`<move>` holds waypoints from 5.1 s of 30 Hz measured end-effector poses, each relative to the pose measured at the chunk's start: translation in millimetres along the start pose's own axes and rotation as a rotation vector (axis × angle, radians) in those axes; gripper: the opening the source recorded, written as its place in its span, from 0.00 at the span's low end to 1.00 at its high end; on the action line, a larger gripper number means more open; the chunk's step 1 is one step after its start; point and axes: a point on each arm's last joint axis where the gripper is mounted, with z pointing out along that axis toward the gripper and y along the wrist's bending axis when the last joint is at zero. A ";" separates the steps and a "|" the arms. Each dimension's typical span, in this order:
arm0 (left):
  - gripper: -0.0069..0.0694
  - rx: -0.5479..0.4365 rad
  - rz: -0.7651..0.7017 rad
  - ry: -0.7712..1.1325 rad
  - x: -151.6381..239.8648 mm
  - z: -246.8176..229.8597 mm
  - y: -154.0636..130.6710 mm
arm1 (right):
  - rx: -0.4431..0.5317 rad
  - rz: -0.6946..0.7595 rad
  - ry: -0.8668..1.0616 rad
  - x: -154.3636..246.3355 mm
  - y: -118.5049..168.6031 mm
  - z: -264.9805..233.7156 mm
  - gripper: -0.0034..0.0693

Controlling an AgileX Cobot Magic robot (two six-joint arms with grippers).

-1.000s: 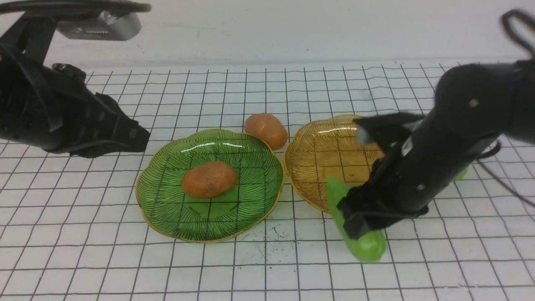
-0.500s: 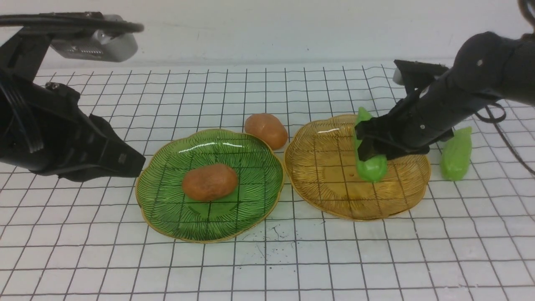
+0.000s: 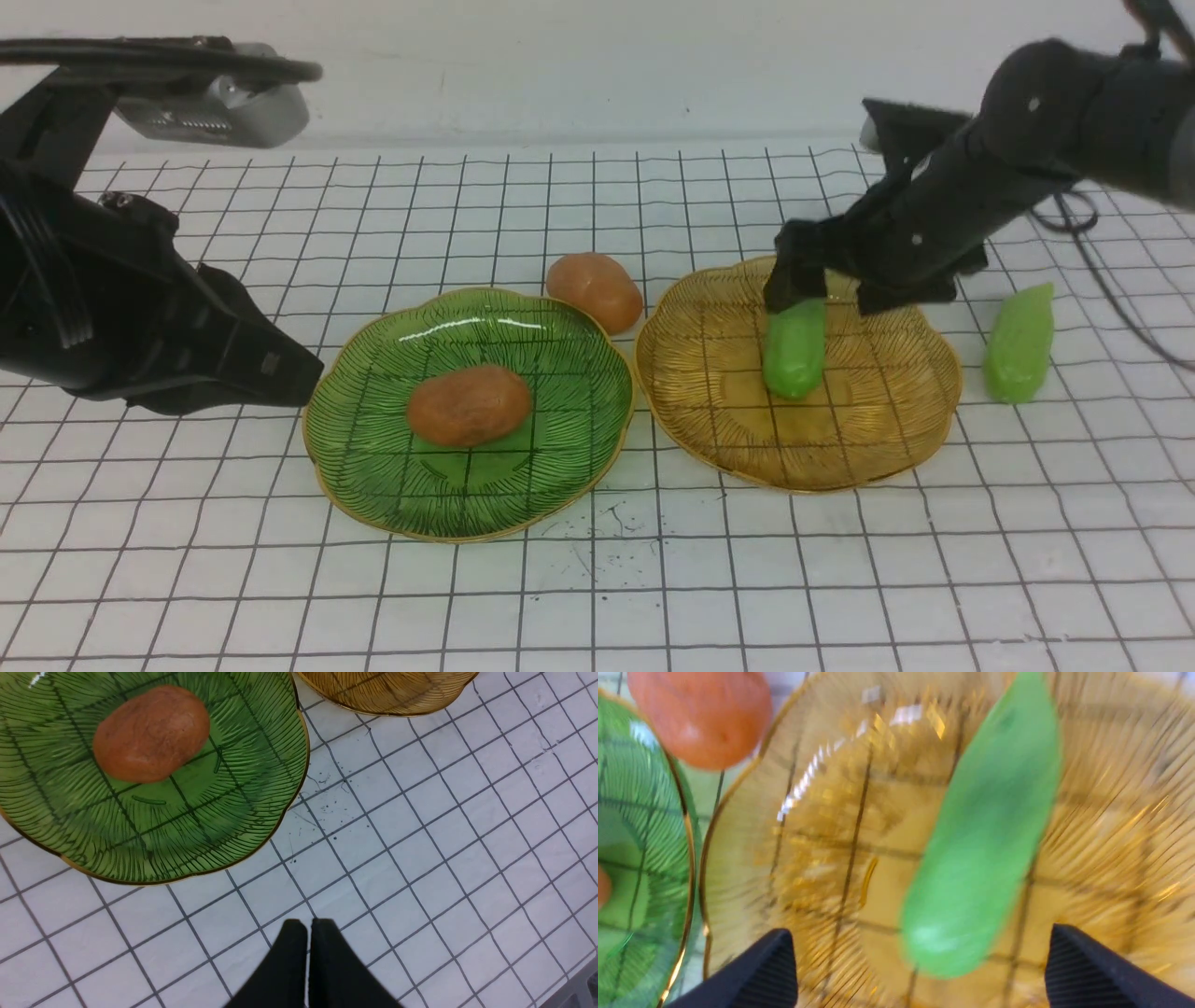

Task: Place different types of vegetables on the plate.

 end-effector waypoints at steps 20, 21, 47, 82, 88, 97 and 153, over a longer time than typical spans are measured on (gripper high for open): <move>0.08 0.020 0.000 0.049 4.5 -0.1 -1.8 | 0.279 0.424 0.034 2.1 -162.1 47.5 0.85; 0.08 0.021 0.000 0.051 4.7 -0.1 -1.9 | 0.280 0.427 0.043 4.1 -163.4 51.9 0.85; 0.08 -0.040 0.005 -0.101 -19.3 19.7 15.0 | 0.080 0.113 0.282 -4.5 -38.1 21.8 0.59; 0.53 -0.324 -0.207 0.022 -187.6 251.3 41.6 | -0.043 -0.194 -0.196 7.4 65.0 -228.6 0.55; 0.90 -0.322 -0.290 0.001 -181.0 287.3 51.3 | -0.026 -0.207 -0.218 28.3 63.0 -252.1 0.55; 0.98 -0.308 -0.360 0.004 -168.9 326.4 60.9 | -0.021 -0.220 -0.206 39.7 61.1 -256.1 0.55; 0.60 -0.212 -0.127 0.194 -164.0 213.4 18.8 | -0.067 -0.233 -0.201 40.8 65.1 -255.3 0.55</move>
